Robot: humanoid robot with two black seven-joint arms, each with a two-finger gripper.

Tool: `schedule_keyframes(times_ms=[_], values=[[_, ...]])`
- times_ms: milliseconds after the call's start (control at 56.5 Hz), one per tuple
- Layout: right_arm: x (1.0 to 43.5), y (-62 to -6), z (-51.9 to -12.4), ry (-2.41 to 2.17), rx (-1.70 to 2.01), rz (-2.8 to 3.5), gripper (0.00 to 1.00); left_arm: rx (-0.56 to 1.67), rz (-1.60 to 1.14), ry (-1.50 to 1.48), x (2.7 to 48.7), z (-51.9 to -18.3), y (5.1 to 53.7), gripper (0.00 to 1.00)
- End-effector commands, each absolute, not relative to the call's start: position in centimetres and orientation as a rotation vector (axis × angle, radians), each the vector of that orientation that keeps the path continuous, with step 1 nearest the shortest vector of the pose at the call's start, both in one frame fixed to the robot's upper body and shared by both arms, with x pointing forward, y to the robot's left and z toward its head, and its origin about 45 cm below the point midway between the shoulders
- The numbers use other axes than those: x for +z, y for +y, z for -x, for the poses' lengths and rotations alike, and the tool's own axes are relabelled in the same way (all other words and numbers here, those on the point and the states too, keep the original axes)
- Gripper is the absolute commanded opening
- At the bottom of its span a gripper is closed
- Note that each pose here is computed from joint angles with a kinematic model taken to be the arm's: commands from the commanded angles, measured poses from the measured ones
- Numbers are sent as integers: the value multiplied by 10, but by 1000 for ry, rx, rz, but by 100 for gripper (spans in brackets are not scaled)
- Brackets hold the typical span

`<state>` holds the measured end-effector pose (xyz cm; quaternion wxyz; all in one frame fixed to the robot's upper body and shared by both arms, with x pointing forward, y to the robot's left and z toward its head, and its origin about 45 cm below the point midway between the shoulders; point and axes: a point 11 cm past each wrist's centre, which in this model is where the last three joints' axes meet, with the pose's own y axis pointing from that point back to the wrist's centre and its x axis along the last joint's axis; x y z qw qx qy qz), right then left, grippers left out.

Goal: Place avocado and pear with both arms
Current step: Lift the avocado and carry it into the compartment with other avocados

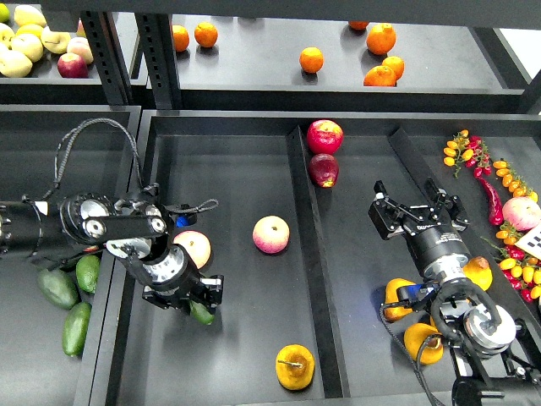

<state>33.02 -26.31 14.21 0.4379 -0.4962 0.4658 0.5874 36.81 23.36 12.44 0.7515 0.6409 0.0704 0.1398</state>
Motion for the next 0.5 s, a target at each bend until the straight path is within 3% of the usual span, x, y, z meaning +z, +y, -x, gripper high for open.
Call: schedule_keyframes(times_ms=[0, 478], values=[[143, -265, -330, 1156, 1453, 1233, 100, 388, -1417, 177, 136, -376, 270, 30], [143, -266, -330, 1155, 1449, 1232, 100, 588, -1490, 271, 158, -369, 377, 31]])
